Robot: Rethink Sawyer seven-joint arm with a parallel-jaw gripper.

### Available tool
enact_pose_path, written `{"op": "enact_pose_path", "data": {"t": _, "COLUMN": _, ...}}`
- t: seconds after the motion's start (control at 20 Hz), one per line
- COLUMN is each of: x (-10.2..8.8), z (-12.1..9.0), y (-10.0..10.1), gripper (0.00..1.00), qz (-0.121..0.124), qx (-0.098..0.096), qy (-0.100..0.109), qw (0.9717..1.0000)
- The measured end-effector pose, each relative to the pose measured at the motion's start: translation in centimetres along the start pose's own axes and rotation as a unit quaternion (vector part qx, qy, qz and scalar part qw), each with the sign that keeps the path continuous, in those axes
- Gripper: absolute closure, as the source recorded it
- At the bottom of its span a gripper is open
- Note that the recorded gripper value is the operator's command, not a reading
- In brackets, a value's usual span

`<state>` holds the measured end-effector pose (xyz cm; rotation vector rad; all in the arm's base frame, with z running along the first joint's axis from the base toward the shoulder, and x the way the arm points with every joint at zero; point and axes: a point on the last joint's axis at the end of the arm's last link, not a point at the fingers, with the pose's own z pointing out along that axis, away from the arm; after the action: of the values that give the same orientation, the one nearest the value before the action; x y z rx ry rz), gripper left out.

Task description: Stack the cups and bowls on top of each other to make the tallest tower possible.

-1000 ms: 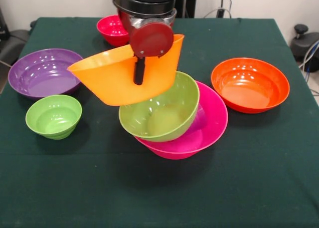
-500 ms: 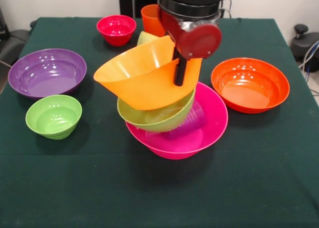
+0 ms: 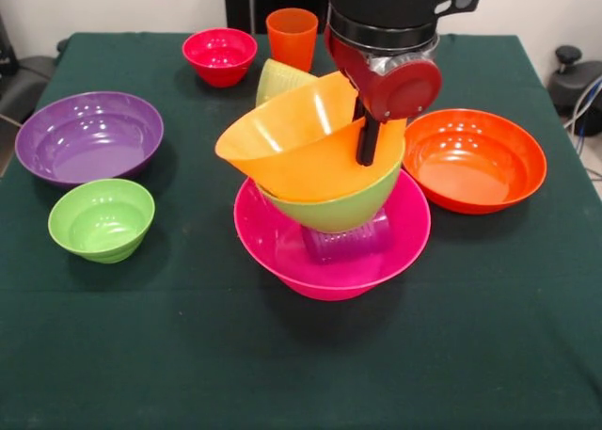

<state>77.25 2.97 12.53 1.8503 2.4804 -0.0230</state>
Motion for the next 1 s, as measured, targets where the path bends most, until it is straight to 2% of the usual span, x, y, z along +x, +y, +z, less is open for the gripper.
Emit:
{"op": "enact_pose_path", "data": {"t": 0.4, "x": -0.3, "z": 1.3, "y": -2.3, "gripper": 1.0, "qz": 0.009, "qx": 0.017, "qy": 0.008, "qw": 0.9998}}
{"op": "enact_pose_path", "data": {"t": 1.0, "x": -0.5, "z": -0.8, "y": -2.7, "gripper": 1.0, "qz": 0.006, "qx": 0.011, "qy": -0.004, "qw": 0.9999}}
